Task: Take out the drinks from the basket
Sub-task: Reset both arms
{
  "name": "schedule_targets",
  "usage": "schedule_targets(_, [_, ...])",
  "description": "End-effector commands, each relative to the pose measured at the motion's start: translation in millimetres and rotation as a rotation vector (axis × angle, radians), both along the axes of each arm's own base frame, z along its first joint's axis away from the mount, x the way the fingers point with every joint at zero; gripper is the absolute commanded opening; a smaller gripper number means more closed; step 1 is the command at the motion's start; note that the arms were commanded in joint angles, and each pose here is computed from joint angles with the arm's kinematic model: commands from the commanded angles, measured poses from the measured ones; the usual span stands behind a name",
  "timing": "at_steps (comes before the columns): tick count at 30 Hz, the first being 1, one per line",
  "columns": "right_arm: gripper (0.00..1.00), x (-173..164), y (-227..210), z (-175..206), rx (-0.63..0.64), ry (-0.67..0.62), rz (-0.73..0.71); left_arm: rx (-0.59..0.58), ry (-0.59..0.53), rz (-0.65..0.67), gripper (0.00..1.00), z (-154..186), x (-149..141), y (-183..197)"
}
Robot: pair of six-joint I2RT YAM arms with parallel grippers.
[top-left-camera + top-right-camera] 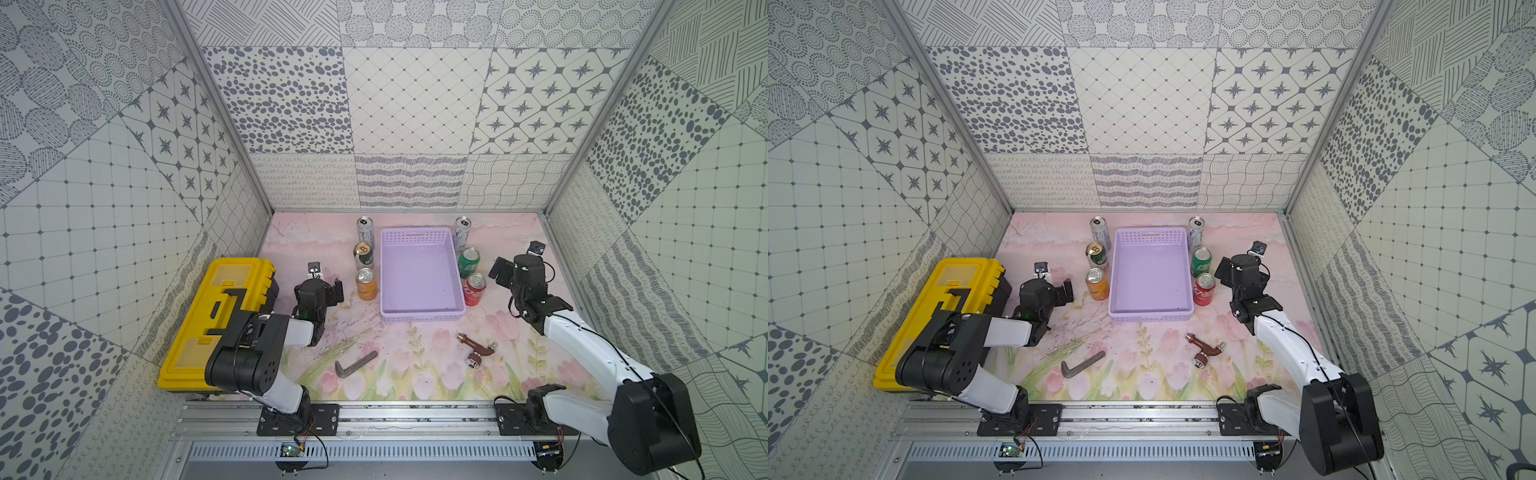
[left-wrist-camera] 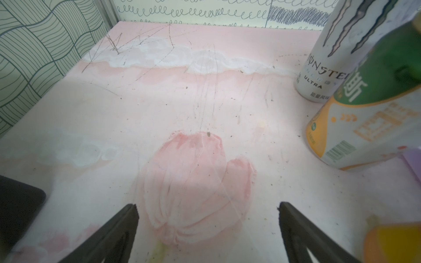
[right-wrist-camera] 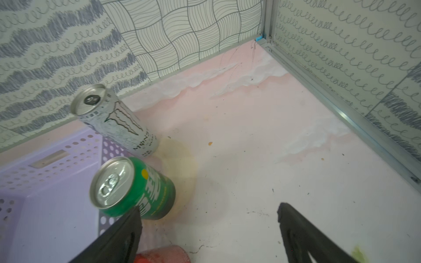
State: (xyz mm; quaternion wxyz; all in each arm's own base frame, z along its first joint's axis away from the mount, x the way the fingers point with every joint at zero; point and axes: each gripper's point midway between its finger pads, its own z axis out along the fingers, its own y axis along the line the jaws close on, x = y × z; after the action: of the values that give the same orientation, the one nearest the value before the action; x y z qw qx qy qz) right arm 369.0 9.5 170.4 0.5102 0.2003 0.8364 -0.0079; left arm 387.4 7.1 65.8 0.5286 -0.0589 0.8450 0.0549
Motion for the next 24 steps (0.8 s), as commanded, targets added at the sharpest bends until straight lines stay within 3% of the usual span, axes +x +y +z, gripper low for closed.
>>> schedule_targets(1, [0.97, 16, -16, 12, -0.114, -0.074, -0.032, -0.029, -0.07, -0.008, 1.0, 15, 8, -2])
schedule_targets(7, [0.97, 19, -48, -1, -0.181, -0.086, -0.066, -0.029, -0.07, -0.007, 1.0, 15, 7, -2])
schedule_targets(12, [0.97, 17, -46, -7, -0.259, -0.114, 0.018, -0.029, -0.069, -0.007, 1.0, 15, 8, -2])
schedule_targets(19, [0.97, 21, -34, -25, -0.265, -0.156, 0.095, -0.029, -0.069, -0.008, 1.0, 15, 7, -2])
schedule_targets(24, [0.97, 26, -37, -41, -0.247, -0.158, 0.068, -0.029, -0.07, -0.007, 1.0, 15, 8, -2])
